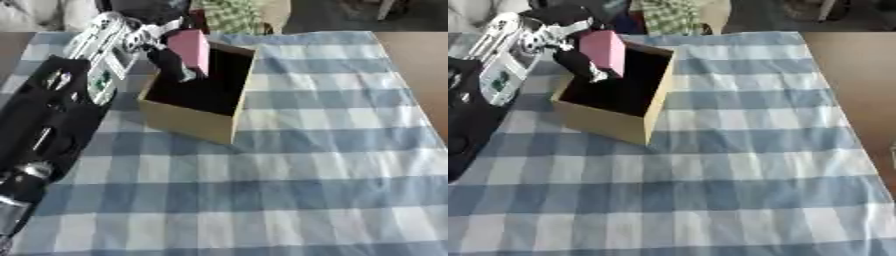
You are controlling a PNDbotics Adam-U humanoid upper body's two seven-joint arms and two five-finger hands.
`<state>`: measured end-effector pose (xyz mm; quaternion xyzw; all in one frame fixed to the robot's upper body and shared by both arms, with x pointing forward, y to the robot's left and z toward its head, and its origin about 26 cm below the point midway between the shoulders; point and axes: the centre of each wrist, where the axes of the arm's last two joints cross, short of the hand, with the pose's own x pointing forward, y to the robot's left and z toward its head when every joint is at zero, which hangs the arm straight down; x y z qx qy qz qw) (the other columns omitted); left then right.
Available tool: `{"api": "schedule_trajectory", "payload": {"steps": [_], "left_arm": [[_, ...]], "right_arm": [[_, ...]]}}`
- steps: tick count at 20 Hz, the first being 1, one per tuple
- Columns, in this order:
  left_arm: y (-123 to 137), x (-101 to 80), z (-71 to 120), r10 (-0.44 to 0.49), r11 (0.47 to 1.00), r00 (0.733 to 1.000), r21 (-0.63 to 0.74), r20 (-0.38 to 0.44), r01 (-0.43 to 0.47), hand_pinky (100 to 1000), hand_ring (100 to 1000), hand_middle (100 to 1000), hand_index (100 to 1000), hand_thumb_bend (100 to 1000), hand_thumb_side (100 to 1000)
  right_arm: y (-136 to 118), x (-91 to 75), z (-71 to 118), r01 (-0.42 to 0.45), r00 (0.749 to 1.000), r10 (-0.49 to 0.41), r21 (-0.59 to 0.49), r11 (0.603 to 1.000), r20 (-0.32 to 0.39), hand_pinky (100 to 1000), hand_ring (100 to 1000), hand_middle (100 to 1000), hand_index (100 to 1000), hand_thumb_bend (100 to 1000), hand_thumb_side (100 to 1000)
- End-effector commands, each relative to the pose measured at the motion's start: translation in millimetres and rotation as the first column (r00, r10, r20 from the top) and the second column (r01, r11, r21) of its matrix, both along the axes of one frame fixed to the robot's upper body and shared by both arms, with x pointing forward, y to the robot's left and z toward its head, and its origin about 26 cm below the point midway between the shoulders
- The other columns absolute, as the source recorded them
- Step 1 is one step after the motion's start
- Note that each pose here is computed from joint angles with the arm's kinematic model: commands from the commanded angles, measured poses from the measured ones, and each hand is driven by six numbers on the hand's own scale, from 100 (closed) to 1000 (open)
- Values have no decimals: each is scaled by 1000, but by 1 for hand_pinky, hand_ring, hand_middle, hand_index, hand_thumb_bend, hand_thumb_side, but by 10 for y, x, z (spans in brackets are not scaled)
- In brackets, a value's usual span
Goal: Pick up objects on the table and place them in the box.
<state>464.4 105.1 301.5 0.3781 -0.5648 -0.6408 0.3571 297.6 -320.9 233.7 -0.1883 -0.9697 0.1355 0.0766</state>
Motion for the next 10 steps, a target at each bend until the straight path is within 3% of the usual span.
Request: {"api": "schedule_trajectory", "payload": {"steps": [1,10], "left_arm": [[-65,-23,78,-26,1000,999,-11,26,27,249,430,543,709,100,338],[-226,-117,157,-50,997,996,65,75,45,273,452,554,706,100,319]], "right_arm": [[17,-19,80,-11,1000,12,-14,1000,25,780,609,587,776,100,753],[29,-16,62,-16,1000,16,-7,1000,12,778,609,586,776,100,753]]}}
